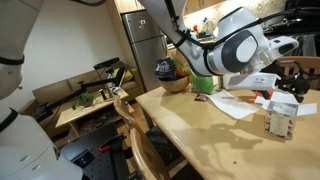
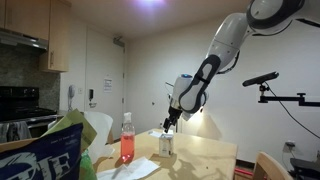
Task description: Take the paper out of the box and put it on the table
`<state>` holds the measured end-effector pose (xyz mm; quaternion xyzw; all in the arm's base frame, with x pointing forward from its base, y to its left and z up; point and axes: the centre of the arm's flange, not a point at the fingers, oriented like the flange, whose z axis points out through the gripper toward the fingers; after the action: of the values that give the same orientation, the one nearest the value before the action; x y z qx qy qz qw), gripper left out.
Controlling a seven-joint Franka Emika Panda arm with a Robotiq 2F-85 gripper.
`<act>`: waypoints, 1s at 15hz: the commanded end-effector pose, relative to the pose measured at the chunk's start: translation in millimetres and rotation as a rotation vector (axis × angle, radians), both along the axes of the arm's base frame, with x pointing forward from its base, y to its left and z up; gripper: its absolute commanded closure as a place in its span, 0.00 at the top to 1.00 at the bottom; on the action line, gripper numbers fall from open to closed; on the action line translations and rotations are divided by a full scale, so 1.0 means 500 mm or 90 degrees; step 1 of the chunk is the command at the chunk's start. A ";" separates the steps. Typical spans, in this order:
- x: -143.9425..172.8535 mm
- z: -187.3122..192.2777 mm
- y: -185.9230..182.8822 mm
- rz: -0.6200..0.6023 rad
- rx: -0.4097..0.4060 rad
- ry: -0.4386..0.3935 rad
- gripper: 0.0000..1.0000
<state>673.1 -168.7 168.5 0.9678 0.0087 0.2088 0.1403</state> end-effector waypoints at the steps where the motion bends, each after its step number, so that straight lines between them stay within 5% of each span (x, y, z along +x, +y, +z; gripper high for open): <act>1: 0.023 -0.018 0.003 -0.019 -0.013 -0.016 1.00; 8: 0.045 -0.042 -0.013 -0.053 -0.079 -0.028 1.00; 15: 0.031 -0.032 -0.007 -0.038 -0.078 -0.015 1.00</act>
<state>690.3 -174.4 146.3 0.9562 -0.0120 0.2110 0.2026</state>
